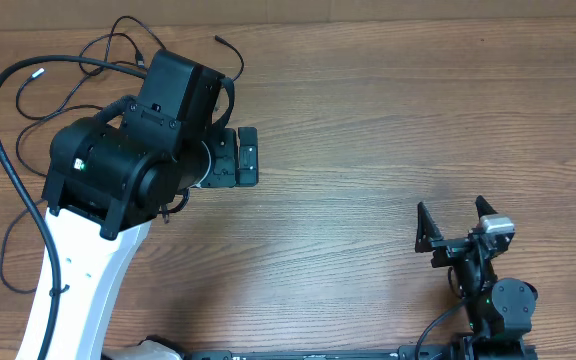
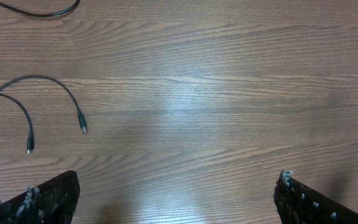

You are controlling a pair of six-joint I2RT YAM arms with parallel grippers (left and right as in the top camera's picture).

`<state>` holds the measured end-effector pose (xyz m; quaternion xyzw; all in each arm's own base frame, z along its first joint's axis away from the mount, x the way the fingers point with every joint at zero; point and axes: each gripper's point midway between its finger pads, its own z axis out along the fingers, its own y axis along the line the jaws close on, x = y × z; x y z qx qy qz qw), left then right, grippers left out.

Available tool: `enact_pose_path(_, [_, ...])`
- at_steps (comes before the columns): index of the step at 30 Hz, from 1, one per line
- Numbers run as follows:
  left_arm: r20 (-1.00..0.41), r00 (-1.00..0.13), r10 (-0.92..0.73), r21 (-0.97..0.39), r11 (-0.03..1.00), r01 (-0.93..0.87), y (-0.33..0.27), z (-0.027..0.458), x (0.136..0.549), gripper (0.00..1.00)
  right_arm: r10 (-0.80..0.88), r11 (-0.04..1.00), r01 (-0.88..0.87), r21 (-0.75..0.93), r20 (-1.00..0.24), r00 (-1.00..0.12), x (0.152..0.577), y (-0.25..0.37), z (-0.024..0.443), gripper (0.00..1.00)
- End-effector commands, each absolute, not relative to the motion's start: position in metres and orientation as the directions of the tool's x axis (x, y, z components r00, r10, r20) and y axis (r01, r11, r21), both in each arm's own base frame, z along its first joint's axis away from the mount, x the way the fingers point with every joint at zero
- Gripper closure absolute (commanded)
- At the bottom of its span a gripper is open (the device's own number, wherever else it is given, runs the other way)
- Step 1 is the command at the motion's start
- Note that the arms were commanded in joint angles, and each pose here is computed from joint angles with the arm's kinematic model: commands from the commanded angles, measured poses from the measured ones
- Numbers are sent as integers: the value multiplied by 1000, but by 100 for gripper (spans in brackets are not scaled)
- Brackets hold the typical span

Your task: Untangle cables

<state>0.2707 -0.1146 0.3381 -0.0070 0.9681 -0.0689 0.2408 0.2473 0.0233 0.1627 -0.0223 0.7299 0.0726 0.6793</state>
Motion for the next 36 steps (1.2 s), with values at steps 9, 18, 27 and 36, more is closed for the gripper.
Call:
enact_pose_path(9, [-480,-875,-64,-154,988,13,-114,345,269,0,16,992,-126,19,-1000,-18,245,21,172,0])
enact_pose_path(18, [-480,-875,-64,-154,988,13,-114,345,269,0,16,993,-118,18,-1000,-22,245,20,171,0])
enact_pose_path(27, [-480,-875,-64,-154,988,13,-114,345,269,0,17,996,-93,19,-1000,-25,246,16,170,0])
enact_pose_path(36, [-480,-875,-64,-154,988,13,-114,345,269,0,46,995,-93,49,-999,-27,246,16,170,0])
